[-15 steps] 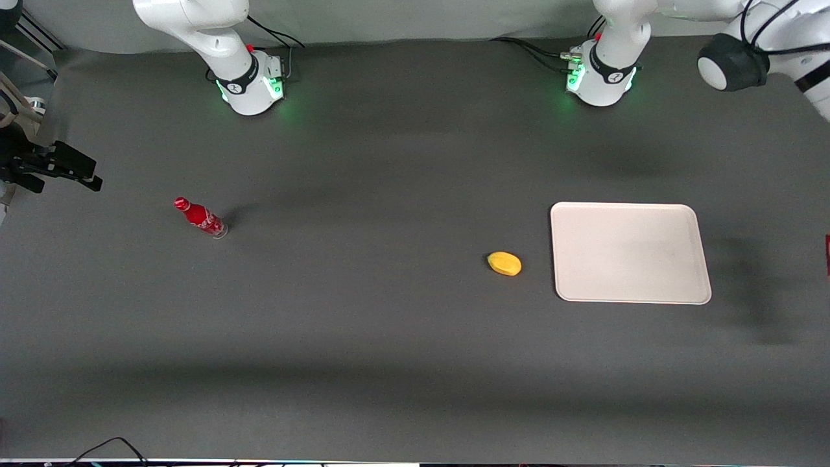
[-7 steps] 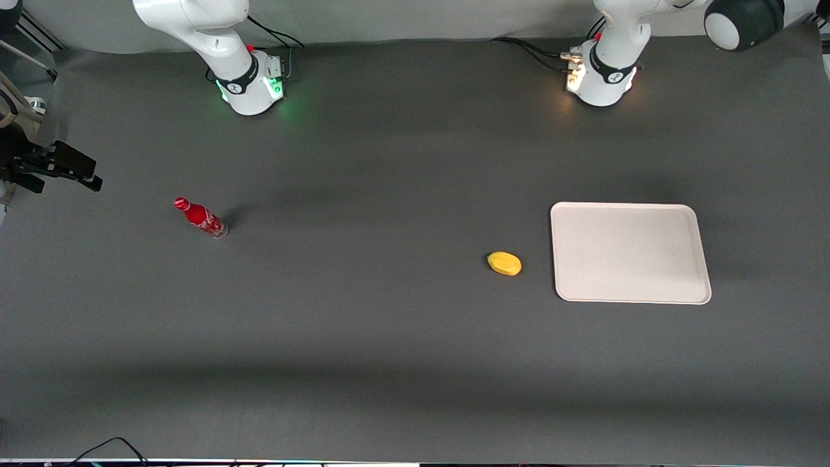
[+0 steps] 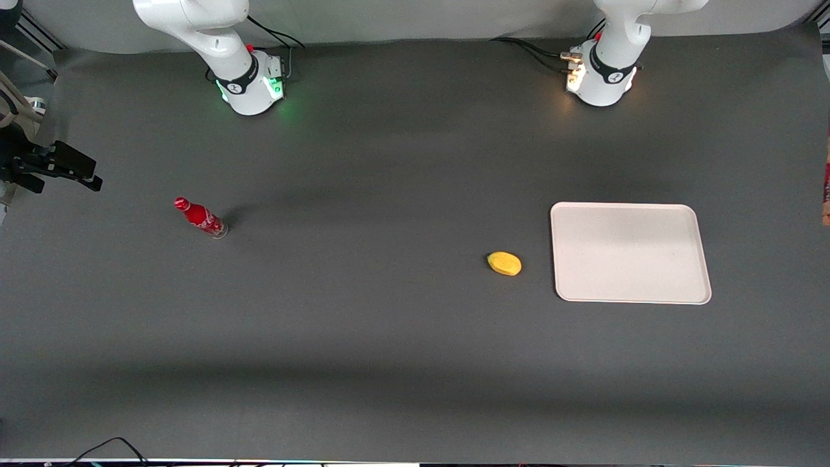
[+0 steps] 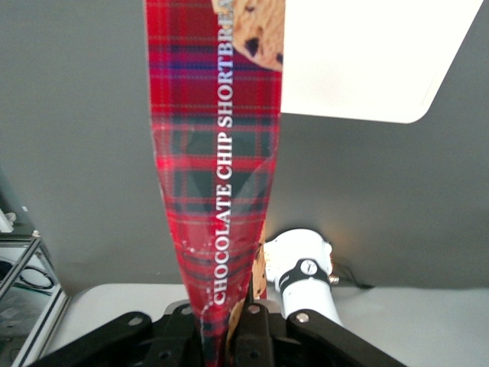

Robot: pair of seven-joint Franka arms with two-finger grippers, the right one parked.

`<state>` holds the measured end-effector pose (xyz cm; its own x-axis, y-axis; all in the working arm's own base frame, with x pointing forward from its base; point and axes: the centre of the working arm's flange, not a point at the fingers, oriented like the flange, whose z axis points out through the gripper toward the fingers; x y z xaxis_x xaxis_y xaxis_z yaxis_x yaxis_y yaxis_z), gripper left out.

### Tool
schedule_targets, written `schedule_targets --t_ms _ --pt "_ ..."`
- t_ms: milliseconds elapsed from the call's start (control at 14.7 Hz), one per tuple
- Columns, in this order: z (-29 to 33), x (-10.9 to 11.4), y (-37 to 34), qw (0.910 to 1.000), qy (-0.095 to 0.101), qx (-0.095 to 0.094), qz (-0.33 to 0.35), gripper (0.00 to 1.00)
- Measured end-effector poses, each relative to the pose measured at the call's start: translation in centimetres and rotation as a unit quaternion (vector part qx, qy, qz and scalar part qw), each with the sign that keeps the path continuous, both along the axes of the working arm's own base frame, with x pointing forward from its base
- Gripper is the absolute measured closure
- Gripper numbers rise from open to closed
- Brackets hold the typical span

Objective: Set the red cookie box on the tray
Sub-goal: 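Lower the cookie box onto the tray and open the left gripper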

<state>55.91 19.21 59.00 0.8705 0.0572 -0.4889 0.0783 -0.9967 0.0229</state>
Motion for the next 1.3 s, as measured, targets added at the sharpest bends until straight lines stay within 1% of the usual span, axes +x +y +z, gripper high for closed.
schedule_targets --t_ms 68,136,205,409,545,682,750,886,955,1091,1227,1295 --pt "-1.5 0.1 -0.8 1.0000 -0.005 0.005 0.002 0.85" --pt "-3.3 0.2 -1.8 0.9998 -0.016 0.012 0.001 0.85" --pt "-5.3 0.1 -2.7 0.9994 -0.029 0.015 -0.003 0.85" --pt "-13.6 -1.2 -3.4 0.9976 -0.067 0.014 -0.011 0.85" --pt "-20.3 -2.4 -3.5 0.9960 -0.086 0.017 -0.016 0.85" --pt "-26.1 -3.2 -3.9 0.9951 -0.094 0.023 -0.023 0.85" --pt "-28.5 -3.2 -4.1 0.9945 -0.097 0.028 -0.027 0.85" --pt "-32.0 -2.4 -4.8 0.9931 -0.108 0.031 -0.033 0.85" --pt "-33.5 -2.0 -5.2 0.9922 -0.113 0.030 -0.041 0.85" --pt "-35.8 -1.5 -5.4 0.9911 -0.122 0.020 -0.049 0.84" --pt "-36.3 -1.1 -5.1 0.9904 -0.126 0.015 -0.054 0.66" --pt "-35.4 -0.6 -4.7 0.9908 -0.123 0.014 -0.054 0.56"
